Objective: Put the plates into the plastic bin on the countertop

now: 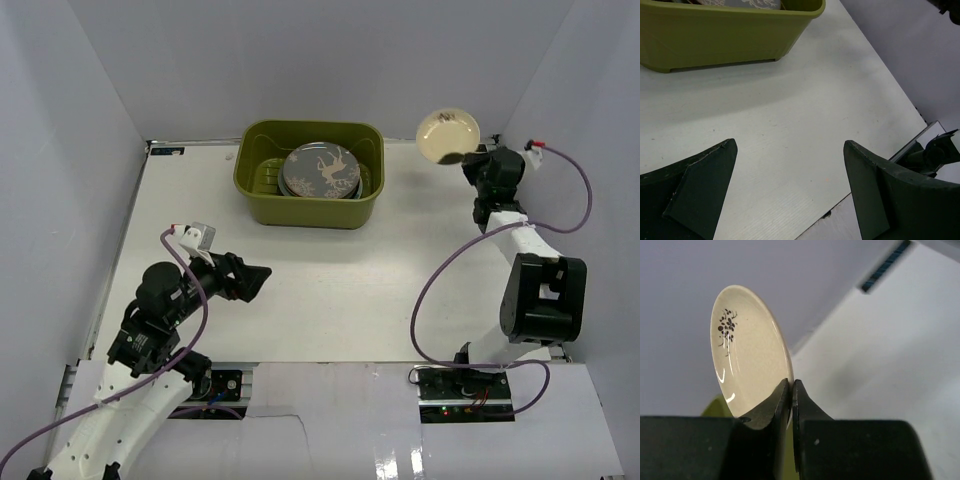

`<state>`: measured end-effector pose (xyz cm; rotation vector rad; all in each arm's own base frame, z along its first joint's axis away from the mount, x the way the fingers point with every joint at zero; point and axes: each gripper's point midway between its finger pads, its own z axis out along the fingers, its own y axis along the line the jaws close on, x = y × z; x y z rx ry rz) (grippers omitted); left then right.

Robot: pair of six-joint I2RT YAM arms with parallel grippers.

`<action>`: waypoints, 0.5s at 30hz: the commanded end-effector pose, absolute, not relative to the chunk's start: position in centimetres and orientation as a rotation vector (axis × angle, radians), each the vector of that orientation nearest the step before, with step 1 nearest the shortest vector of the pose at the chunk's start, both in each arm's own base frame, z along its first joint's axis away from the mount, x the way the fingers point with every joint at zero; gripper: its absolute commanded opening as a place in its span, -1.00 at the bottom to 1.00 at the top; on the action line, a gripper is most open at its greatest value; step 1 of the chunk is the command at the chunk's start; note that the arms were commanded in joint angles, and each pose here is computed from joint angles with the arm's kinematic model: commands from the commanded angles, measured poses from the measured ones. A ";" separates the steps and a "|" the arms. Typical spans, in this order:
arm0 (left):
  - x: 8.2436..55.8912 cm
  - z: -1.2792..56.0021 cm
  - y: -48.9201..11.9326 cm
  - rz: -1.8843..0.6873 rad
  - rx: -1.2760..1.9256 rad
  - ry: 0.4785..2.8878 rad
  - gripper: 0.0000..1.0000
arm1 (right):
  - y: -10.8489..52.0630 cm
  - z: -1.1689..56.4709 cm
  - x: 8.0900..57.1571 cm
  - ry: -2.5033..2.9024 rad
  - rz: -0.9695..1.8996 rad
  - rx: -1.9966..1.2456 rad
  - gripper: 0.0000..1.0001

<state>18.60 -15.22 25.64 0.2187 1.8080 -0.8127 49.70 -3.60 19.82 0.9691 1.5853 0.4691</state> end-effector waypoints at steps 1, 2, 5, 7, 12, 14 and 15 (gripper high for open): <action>18.9 26.2 -14.6 -0.792 0.187 1.784 0.96 | 5.3 29.8 50.8 1.522 0.630 0.584 -0.85; 18.9 26.3 -14.5 -0.792 0.185 1.779 0.96 | 6.9 29.7 50.9 1.563 0.649 0.548 -0.84; 18.8 26.6 -14.2 -0.788 0.183 1.762 0.96 | 12.4 30.9 51.5 1.603 0.739 0.431 -0.84; 18.8 27.0 -13.9 -0.783 0.176 1.742 0.96 | 16.2 30.9 51.9 1.664 0.803 0.358 -0.84; 19.2 27.1 -13.2 -0.759 0.148 1.733 0.96 | 23.2 27.9 52.0 1.817 0.815 0.224 -0.85; 19.4 27.0 -13.0 -0.749 0.142 1.737 0.96 | 24.6 27.7 52.2 1.837 0.824 0.197 -0.84; 19.5 27.0 -12.9 -0.743 0.136 1.735 0.96 | 25.6 25.7 52.3 1.893 0.822 0.193 -0.84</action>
